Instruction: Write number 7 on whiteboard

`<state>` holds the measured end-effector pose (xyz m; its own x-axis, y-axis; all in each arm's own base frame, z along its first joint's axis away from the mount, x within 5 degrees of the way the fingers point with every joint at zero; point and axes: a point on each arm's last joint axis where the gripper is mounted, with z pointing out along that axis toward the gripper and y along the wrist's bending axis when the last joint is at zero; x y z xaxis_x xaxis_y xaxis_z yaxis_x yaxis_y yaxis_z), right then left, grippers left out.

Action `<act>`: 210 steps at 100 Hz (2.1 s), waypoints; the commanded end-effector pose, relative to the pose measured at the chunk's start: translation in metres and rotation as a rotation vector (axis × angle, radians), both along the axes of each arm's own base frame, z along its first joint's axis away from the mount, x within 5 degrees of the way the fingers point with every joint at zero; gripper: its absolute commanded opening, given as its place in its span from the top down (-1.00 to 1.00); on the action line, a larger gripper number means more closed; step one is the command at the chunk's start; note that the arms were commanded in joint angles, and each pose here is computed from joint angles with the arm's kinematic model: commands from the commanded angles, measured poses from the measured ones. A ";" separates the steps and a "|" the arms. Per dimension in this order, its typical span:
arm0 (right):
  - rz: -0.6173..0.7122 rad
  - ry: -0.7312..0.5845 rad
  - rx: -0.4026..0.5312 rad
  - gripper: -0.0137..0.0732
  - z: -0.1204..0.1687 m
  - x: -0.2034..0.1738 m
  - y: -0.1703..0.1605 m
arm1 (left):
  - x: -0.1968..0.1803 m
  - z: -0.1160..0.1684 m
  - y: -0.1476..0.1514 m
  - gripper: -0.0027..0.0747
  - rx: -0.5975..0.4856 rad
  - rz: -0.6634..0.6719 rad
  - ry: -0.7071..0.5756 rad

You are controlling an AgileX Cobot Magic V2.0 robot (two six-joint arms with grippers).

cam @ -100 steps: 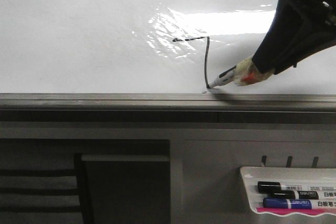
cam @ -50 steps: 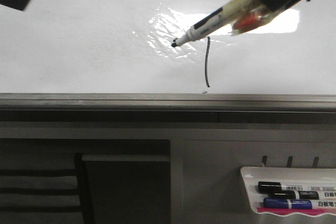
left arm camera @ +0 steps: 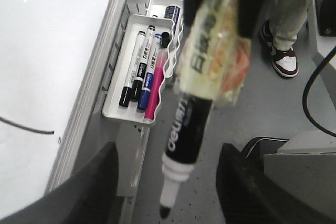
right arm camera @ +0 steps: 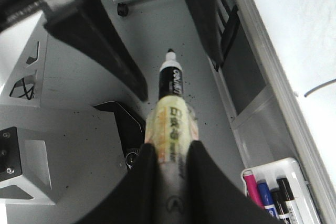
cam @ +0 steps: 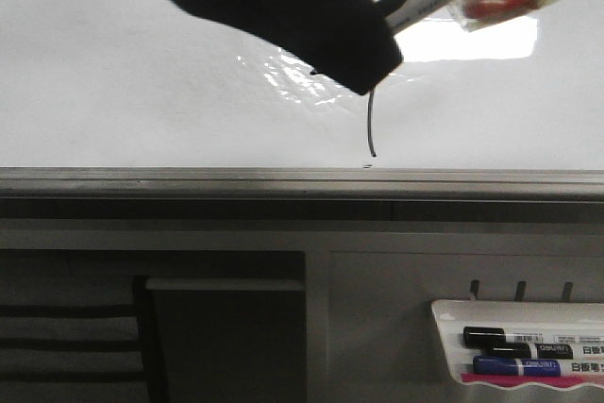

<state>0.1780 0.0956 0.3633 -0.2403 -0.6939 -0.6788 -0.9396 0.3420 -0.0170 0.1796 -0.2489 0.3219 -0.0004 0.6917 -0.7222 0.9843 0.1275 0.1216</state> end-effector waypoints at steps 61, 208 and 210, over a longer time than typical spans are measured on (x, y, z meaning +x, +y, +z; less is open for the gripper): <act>0.017 -0.046 0.057 0.85 0.015 -0.005 0.003 | 0.005 0.022 -0.011 0.89 -0.090 0.006 -0.049; -0.600 -0.138 0.107 -0.12 0.018 -0.033 -0.056 | 0.066 -0.008 0.133 0.98 -0.059 1.048 0.057; -0.600 -0.133 0.106 -0.12 0.016 -0.033 -0.056 | 0.067 -0.013 0.138 0.98 -0.065 1.072 0.063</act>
